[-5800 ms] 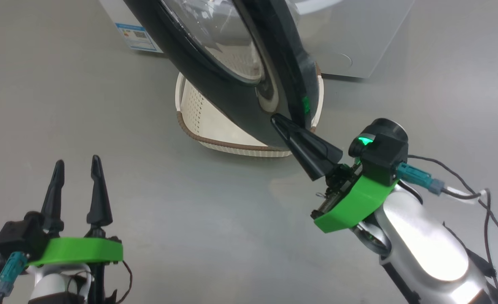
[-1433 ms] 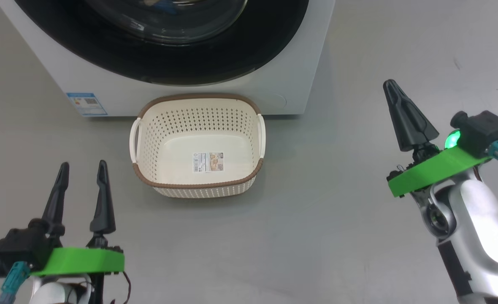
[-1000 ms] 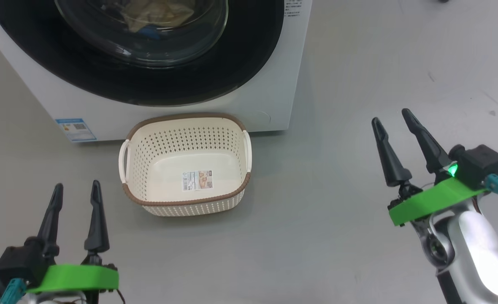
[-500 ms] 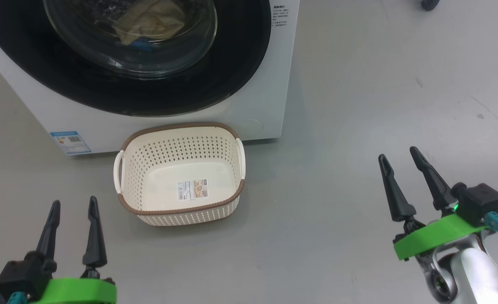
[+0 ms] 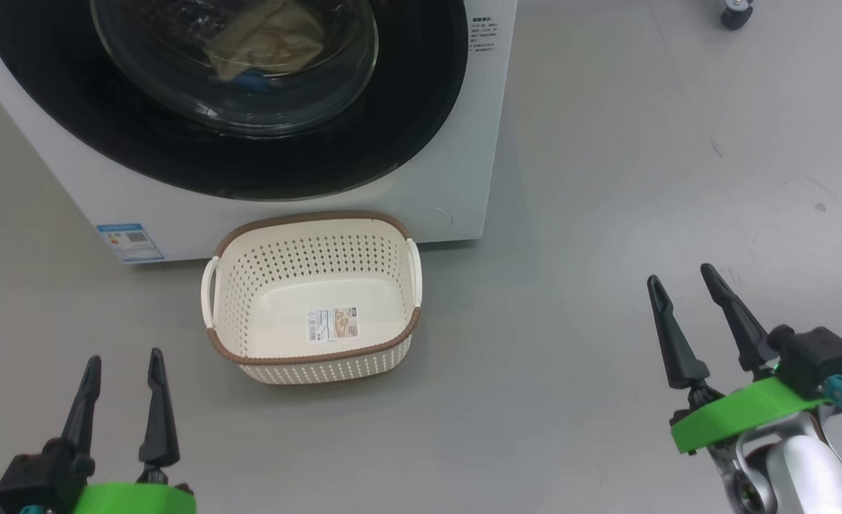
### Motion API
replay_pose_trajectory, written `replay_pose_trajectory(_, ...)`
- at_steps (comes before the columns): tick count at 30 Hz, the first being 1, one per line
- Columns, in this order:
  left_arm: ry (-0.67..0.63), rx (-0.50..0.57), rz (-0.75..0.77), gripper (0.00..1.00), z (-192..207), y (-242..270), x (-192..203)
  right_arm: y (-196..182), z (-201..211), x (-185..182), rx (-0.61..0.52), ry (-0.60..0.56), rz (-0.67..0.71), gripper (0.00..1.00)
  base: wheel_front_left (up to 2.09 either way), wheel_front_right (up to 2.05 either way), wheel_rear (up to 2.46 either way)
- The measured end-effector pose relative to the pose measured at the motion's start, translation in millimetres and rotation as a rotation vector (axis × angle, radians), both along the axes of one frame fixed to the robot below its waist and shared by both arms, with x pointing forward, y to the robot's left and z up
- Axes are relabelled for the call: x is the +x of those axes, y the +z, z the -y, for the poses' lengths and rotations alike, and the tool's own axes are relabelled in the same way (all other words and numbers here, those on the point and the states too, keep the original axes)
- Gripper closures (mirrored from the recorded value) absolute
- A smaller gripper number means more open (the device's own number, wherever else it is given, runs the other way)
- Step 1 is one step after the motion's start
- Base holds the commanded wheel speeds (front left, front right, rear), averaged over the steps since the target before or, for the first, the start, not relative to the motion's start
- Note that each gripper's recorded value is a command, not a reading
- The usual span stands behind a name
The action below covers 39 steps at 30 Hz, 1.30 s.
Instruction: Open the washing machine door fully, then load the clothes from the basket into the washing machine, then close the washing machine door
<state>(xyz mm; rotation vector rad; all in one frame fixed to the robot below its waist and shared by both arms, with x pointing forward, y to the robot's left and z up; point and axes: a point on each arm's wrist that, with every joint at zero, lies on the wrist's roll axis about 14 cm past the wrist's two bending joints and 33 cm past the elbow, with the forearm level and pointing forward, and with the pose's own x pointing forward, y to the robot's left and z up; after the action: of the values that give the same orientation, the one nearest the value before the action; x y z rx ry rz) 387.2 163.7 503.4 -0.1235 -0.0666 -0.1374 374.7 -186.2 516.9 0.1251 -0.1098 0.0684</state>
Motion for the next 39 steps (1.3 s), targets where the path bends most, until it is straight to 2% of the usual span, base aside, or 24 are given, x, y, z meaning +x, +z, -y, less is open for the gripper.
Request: replay_pose_trajectory(39,0.032,0.003,0.007,0.0,-10.0,3.1,-7.1,0.1,-8.8,4.2,0.008,0.023,0.002,0.0,0.0,0.0,0.0)
